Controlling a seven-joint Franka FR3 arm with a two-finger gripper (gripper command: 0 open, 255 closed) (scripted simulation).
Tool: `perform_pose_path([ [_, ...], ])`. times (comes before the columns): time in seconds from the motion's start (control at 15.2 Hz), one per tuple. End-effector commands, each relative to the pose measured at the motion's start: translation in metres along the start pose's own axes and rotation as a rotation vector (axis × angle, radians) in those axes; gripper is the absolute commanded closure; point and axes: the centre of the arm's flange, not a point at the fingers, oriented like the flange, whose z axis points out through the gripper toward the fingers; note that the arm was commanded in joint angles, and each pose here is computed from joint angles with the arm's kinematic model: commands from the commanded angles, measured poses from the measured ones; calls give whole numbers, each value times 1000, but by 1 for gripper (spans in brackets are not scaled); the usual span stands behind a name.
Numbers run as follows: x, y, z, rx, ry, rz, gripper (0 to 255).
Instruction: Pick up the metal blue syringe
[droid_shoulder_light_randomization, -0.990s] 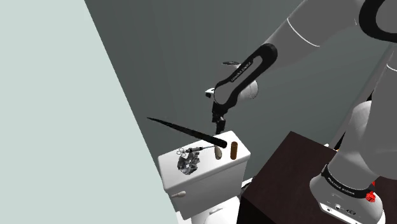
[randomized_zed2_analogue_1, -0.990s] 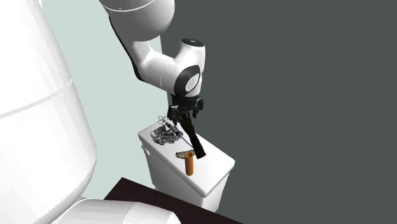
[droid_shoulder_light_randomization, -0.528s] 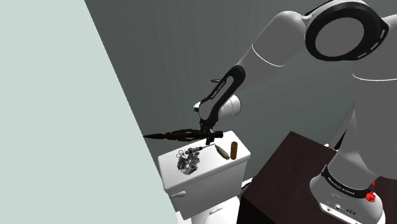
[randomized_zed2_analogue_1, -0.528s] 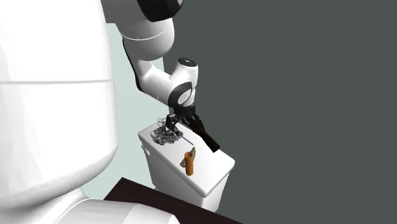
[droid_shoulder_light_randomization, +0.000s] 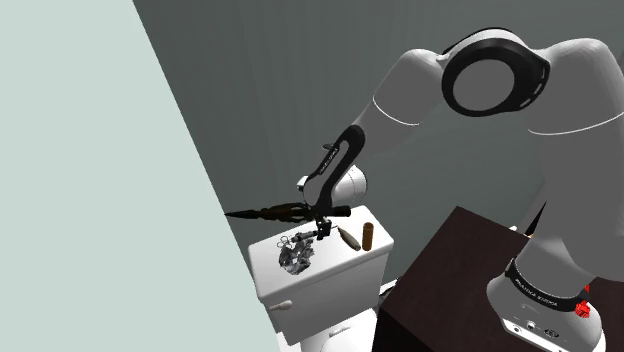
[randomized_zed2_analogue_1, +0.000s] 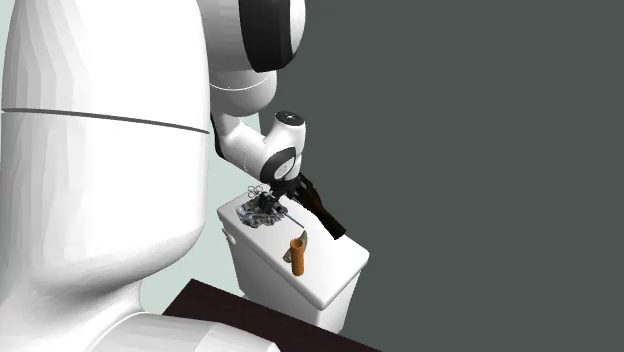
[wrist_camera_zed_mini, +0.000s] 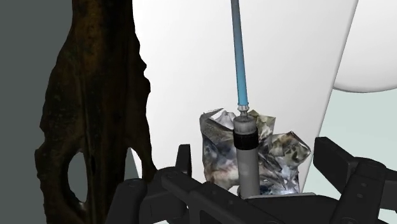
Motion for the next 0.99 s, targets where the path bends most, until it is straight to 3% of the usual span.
perform_pose_path([
  [0.0, -2, 0, 10, 0, 0, -1, 0],
  [0.2, -4, -1, 18, 0, 0, -1, 0],
  [0.26, -4, -1, 18, 0, 0, -1, 255],
  [0.92, -3, -1, 13, 0, 0, -1, 255],
])
